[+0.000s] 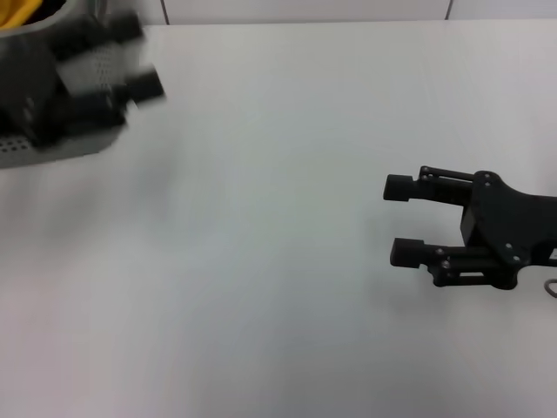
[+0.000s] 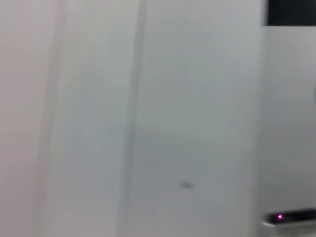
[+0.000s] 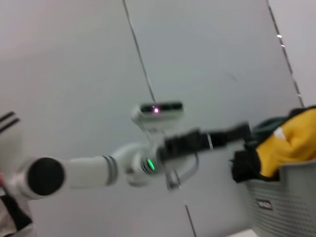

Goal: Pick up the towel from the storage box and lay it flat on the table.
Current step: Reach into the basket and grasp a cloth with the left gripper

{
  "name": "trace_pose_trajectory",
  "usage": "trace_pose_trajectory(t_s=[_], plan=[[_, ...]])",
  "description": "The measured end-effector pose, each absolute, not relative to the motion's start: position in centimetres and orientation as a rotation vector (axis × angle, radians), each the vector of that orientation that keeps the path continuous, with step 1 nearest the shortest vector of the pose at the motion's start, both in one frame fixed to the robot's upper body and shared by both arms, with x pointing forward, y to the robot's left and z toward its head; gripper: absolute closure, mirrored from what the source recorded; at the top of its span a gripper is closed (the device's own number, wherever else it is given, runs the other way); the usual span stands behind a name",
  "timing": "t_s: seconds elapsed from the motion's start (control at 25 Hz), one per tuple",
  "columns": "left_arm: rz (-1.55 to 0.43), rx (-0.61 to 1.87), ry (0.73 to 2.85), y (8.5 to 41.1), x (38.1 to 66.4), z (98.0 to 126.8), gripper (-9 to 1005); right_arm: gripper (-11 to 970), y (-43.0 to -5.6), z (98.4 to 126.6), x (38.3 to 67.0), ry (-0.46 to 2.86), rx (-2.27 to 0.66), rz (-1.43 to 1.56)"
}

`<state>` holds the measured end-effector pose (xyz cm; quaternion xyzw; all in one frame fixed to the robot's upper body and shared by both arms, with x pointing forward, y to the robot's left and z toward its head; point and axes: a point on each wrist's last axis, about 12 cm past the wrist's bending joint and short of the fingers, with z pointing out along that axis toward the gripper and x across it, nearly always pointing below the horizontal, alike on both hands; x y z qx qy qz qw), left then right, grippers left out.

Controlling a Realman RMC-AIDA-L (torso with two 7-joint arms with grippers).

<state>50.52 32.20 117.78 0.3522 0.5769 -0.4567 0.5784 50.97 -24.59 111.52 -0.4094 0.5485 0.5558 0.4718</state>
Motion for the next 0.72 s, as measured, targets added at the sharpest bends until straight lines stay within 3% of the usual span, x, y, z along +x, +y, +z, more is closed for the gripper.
trace_pose_trajectory(t_s=[0.36,0.72], plan=[[-0.539,0.609,1.460,36.0,49.7,125.2,165,169,-24.5,110.3,51.0,1.406,-0.962,1.347],[-0.206,0.556,1.604,36.5,51.8,126.2,164,169,-23.7,109.7,50.9,1.426,-0.934,1.358]])
